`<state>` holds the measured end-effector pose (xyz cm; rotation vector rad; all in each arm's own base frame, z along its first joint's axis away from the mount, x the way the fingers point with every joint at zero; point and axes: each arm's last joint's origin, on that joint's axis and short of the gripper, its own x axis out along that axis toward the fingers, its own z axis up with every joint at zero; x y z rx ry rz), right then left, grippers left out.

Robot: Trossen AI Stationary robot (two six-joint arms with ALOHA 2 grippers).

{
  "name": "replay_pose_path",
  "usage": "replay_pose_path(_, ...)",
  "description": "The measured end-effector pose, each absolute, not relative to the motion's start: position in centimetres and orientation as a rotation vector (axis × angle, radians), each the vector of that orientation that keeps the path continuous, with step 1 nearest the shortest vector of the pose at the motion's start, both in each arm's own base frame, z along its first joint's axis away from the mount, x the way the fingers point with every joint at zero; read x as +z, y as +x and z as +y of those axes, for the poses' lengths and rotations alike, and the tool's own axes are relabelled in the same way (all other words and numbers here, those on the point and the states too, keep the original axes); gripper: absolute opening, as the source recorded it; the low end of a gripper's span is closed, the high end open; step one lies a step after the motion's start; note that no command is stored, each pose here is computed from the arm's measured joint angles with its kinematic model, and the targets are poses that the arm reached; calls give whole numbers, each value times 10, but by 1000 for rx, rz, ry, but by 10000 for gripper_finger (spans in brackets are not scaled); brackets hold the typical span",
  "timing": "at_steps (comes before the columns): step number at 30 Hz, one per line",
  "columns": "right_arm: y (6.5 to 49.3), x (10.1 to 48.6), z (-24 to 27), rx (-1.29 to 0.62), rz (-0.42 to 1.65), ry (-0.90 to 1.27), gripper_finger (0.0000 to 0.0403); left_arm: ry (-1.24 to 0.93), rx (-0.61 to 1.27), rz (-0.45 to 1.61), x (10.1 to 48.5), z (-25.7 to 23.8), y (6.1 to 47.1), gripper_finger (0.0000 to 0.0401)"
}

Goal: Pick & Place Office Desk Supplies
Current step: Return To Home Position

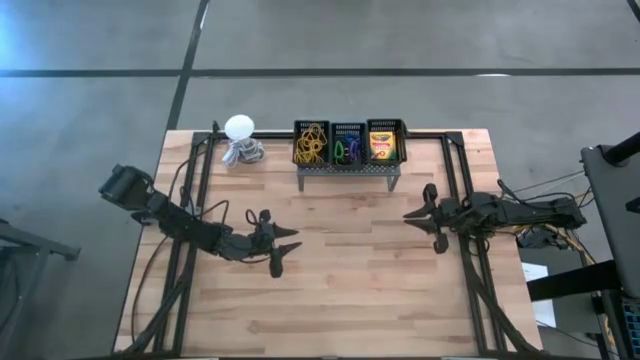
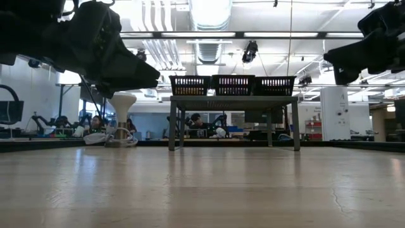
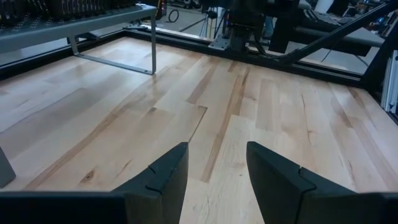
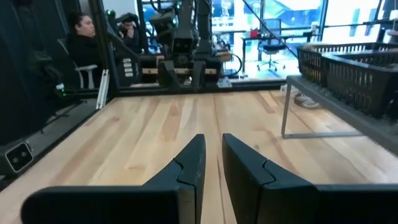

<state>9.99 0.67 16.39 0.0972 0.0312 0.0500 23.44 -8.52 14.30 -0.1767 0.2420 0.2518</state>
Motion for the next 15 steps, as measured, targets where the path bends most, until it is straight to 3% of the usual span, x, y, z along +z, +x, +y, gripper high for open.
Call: replay_pose_path(15, 101, 163, 7, 51, 44, 95, 52, -134, 260, 307, 137, -84, 232, 166)
